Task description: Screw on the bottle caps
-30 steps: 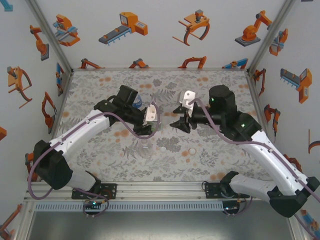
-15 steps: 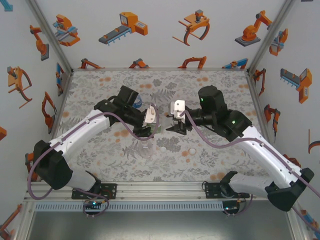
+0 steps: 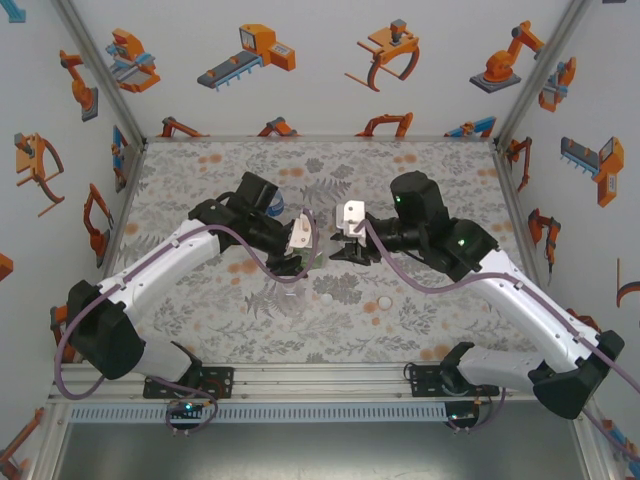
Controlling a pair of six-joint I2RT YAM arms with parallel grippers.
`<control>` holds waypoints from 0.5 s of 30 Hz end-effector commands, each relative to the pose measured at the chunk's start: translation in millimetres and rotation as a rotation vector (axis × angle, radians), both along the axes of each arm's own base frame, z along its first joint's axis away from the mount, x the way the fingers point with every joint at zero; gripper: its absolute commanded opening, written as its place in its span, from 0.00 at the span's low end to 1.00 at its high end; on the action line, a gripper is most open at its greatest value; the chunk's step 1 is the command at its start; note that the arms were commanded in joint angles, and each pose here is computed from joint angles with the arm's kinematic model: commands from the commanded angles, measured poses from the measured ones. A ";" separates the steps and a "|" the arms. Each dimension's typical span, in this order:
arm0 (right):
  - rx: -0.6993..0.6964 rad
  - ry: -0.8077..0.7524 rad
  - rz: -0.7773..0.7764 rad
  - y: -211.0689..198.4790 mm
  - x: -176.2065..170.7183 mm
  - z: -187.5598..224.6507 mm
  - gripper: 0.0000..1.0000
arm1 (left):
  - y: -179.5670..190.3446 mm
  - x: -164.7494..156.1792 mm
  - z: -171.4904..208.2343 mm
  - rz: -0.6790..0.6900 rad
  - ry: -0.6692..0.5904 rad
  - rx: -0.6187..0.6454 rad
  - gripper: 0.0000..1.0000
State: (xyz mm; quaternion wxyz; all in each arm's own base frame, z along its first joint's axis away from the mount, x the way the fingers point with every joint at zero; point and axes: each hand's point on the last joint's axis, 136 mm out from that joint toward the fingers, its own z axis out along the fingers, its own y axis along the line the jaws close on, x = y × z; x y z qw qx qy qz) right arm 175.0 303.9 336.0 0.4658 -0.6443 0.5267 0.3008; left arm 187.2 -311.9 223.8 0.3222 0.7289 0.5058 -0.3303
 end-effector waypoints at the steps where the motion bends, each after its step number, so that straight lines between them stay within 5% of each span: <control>1: 0.051 0.121 -0.152 3.7 18.6 4.3 0.10 | -2.9 -5.0 12.1 -0.033 -0.006 -0.027 0.00; 3: 0.112 0.240 -0.334 1.3 42.3 7.3 0.00 | -3.1 -0.5 12.2 -0.010 -0.016 -0.022 0.00; 7: 0.257 0.564 -0.744 -18.3 85.6 -2.5 0.00 | -3.8 10.6 9.4 0.043 -0.037 -0.007 0.00; 15: 0.470 1.209 -1.165 -37.5 99.0 -38.6 0.00 | -5.1 18.7 6.9 0.079 -0.044 0.003 0.00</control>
